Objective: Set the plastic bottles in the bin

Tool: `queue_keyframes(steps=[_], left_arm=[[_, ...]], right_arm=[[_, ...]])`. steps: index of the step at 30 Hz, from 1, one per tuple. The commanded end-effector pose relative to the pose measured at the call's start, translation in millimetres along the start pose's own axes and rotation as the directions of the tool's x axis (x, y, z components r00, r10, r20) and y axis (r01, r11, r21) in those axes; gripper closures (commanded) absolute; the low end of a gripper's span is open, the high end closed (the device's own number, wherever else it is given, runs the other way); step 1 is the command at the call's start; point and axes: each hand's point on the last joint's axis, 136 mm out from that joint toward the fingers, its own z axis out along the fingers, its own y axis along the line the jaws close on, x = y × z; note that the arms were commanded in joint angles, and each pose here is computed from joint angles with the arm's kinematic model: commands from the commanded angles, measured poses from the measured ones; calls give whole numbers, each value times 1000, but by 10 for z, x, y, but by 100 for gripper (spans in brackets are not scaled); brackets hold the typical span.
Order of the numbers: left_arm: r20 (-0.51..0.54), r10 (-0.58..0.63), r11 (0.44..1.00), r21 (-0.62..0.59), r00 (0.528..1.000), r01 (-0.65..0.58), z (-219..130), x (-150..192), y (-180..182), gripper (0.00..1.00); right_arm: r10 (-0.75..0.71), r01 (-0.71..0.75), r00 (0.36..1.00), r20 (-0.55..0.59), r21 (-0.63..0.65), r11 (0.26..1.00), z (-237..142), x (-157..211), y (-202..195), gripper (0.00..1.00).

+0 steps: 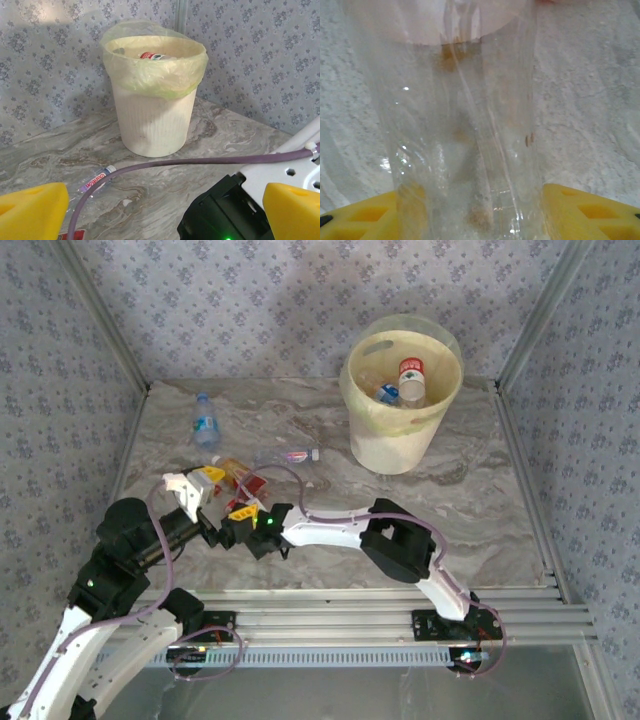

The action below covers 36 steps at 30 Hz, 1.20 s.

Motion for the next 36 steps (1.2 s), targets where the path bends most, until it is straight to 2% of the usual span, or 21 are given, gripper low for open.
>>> queue_keyframes(steps=[1, 12, 25, 36], left_arm=[[29, -6, 1000, 16, 1000, 5, 17, -71, -17, 0], [30, -11, 1000, 12, 999, 11, 22, -77, -2, 0], [31, -21, 1000, 8, 999, 20, 41, -82, 23, 0], [54, -72, 997, 20, 996, 71, 222, -228, 63, 0]], right_arm=[[34, -34, 999, 8, 30, 999, -73, 8, -241, 41], [99, -99, 995, 8, 76, 992, -149, 133, -708, 41], [69, -70, 997, 43, 34, 997, -252, 69, -711, 41], [45, -46, 987, 154, 2, 999, -821, 60, -996, 41]])
